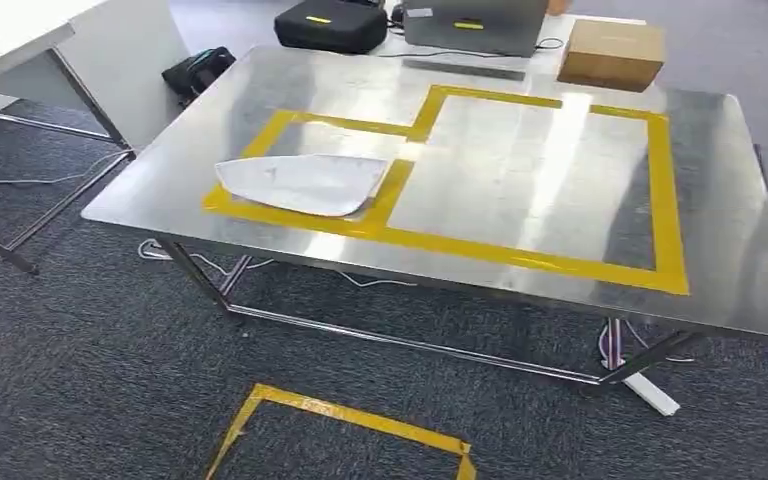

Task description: Take the parts from the cabinet and place them on the table.

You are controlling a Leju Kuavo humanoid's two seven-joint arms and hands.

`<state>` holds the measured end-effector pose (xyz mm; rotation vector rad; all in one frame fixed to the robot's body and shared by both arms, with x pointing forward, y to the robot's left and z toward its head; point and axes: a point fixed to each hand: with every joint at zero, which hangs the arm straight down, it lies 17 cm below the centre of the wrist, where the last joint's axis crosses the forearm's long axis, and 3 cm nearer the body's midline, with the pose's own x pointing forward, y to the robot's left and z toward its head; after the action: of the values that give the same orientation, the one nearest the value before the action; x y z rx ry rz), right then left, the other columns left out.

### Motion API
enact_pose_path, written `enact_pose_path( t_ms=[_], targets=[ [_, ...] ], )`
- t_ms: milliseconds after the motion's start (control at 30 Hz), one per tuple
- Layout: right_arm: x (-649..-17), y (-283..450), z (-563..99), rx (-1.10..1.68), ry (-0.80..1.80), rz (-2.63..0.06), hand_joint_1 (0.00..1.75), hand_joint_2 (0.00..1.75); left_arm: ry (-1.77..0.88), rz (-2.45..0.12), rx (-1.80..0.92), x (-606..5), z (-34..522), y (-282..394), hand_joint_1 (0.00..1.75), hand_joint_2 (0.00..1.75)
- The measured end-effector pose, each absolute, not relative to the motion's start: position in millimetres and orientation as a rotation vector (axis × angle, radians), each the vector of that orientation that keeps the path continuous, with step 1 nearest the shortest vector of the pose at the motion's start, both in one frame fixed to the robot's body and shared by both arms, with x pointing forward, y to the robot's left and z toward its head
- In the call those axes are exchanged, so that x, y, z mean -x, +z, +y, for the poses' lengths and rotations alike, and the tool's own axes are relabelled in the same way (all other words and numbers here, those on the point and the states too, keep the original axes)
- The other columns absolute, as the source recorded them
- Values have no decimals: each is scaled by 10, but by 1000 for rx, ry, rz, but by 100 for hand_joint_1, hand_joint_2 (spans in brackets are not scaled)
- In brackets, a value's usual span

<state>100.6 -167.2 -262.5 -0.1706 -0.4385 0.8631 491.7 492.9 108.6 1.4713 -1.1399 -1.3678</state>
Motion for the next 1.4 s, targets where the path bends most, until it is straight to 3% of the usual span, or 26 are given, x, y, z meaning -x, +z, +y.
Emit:
enact_pose_path(
  t_ms=[1400],
  targets=[
    [-1004, -2623, -1653, 167, 863, -439, 0, 0, -1334, -1071, -1462, -4623, 5201, 885, 0, 0]
  ],
)
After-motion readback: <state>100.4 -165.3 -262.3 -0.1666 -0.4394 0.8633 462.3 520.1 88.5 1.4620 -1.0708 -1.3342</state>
